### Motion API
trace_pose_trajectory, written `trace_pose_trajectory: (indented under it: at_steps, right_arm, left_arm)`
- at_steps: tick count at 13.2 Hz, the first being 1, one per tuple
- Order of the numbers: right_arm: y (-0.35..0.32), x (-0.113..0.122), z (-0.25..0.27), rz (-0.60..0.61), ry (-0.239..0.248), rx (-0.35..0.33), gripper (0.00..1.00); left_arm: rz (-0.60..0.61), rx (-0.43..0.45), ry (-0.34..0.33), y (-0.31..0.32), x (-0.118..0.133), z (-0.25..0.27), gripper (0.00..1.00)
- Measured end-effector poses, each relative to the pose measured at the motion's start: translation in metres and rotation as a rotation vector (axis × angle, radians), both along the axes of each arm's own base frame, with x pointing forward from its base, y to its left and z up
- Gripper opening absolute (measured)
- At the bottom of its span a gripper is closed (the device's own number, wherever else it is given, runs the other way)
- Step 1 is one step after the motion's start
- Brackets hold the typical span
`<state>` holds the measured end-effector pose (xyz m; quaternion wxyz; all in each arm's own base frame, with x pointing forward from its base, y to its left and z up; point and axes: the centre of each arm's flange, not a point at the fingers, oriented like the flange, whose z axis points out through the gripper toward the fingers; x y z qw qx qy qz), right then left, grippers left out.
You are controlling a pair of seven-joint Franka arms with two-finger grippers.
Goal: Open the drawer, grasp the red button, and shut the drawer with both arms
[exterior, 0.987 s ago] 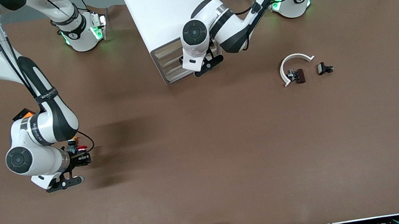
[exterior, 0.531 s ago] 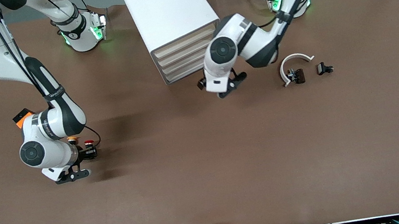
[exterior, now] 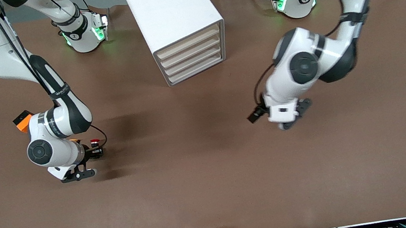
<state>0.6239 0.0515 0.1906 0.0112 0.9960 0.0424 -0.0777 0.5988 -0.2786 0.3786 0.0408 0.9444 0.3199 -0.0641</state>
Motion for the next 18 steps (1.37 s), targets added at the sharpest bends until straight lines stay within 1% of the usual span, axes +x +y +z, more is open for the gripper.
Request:
trace_pose_trajectory:
  at_steps: [2, 5, 7, 9, 10, 12, 13, 15, 17, 18]
  right_arm:
    - [0.000, -0.001, 0.003, 0.000, -0.003, -0.001, 0.41]
    - [-0.002, -0.005, 0.002, -0.002, 0.005, -0.003, 0.41]
    - [-0.004, -0.006, 0.000, -0.005, 0.008, -0.005, 0.41]
    - [-0.005, -0.006, 0.000, -0.014, 0.008, -0.007, 0.42]
    - [-0.005, -0.006, 0.000, -0.028, 0.008, -0.010, 0.45]
    - [-0.004, -0.006, 0.002, -0.066, 0.003, -0.016, 0.67]
    - [-0.003, -0.005, 0.005, -0.080, 0.002, -0.018, 0.76]
    - [-0.003, -0.003, 0.024, -0.091, 0.019, -0.030, 0.98]
    - [0.004, 0.004, 0.064, -0.099, 0.037, -0.046, 1.00]
    - [0.012, 0.007, 0.090, -0.101, 0.028, -0.052, 1.00]
  left_arm:
    - [-0.014, 0.011, -0.028, 0.051, 0.012, 0.038, 1.00]
    - [-0.021, 0.034, -0.069, 0.105, 0.013, 0.088, 1.00]
    - [-0.052, 0.052, -0.071, 0.132, 0.008, 0.111, 1.00]
    - [-0.112, 0.089, -0.062, 0.153, 0.003, 0.131, 1.00]
    - [-0.147, 0.109, -0.055, 0.160, 0.001, 0.143, 1.00]
    - [-0.195, 0.125, -0.045, 0.177, -0.002, 0.173, 1.00]
    - [-0.224, 0.126, -0.050, 0.189, -0.002, 0.187, 1.00]
    - [-0.298, 0.137, -0.074, 0.214, -0.009, 0.212, 1.00]
    - [-0.387, 0.157, -0.085, 0.239, -0.025, 0.233, 1.00]
    - [-0.433, 0.164, -0.082, 0.249, -0.035, 0.241, 1.00]
